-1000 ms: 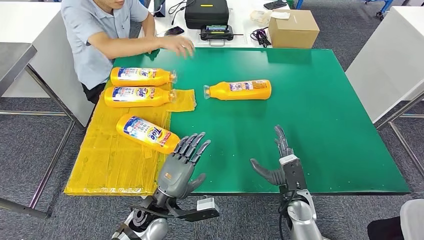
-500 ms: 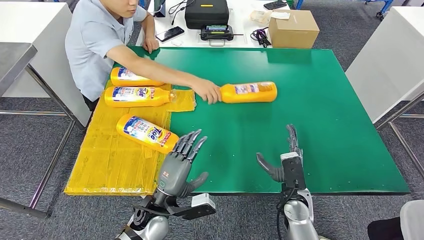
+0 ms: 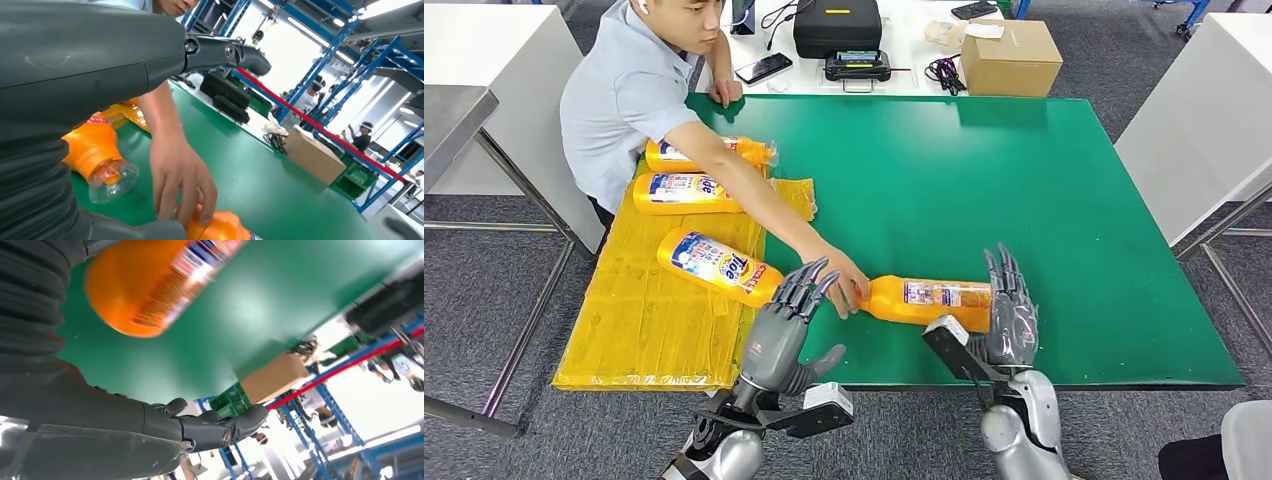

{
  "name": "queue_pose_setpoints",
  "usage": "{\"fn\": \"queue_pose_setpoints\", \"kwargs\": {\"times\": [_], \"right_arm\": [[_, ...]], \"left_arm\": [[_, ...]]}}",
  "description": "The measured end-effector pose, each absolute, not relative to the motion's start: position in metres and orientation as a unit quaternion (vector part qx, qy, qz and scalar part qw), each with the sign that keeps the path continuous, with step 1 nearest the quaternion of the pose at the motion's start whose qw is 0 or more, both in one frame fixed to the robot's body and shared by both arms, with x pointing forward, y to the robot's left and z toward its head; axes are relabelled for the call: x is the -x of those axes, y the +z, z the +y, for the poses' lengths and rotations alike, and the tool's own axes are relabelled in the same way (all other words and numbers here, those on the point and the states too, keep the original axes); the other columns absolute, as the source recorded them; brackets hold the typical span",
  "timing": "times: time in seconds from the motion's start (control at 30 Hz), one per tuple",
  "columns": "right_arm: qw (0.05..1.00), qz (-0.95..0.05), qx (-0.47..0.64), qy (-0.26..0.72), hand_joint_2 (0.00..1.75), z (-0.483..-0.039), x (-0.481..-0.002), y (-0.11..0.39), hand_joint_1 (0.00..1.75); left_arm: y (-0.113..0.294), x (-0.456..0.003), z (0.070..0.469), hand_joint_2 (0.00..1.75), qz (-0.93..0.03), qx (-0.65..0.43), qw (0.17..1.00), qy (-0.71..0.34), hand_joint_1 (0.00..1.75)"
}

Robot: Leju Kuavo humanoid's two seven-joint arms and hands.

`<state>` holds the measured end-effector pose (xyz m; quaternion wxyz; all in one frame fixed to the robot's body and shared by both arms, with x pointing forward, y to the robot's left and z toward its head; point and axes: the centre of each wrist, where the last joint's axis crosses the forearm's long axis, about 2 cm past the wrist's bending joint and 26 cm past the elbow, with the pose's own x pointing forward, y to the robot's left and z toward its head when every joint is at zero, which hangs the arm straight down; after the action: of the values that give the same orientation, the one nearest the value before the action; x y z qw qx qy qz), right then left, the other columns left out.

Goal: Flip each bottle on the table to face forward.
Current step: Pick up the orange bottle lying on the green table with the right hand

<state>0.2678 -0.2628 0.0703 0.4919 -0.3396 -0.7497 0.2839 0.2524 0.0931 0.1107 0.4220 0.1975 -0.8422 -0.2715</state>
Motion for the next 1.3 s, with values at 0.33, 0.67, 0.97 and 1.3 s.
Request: {"fn": "queue_pose_setpoints", "kwargs": {"times": [0.33,0.67,0.97,1.3], "right_arm": [[0.503,-0.695,0.36,0.366,1.75,-0.276,-0.282,0.061,0.0],[0.506,-0.65,0.346,0.449,1.75,-0.282,-0.299,0.06,0.0],[0.506,-0.63,0.324,0.492,1.75,-0.283,-0.316,0.062,0.0],[0.501,-0.621,0.315,0.515,1.75,-0.28,-0.321,0.062,0.0]], "left_arm": [[0.112,-0.251,0.091,1.75,-0.842,-0.19,0.427,-0.269,0.0],[0.115,-0.25,0.084,1.75,-0.842,-0.177,0.43,-0.273,0.0],[0.118,-0.249,0.079,1.75,-0.846,-0.164,0.43,-0.27,0.0],[0.121,-0.251,0.076,1.75,-0.849,-0.159,0.425,-0.27,0.0]]}}
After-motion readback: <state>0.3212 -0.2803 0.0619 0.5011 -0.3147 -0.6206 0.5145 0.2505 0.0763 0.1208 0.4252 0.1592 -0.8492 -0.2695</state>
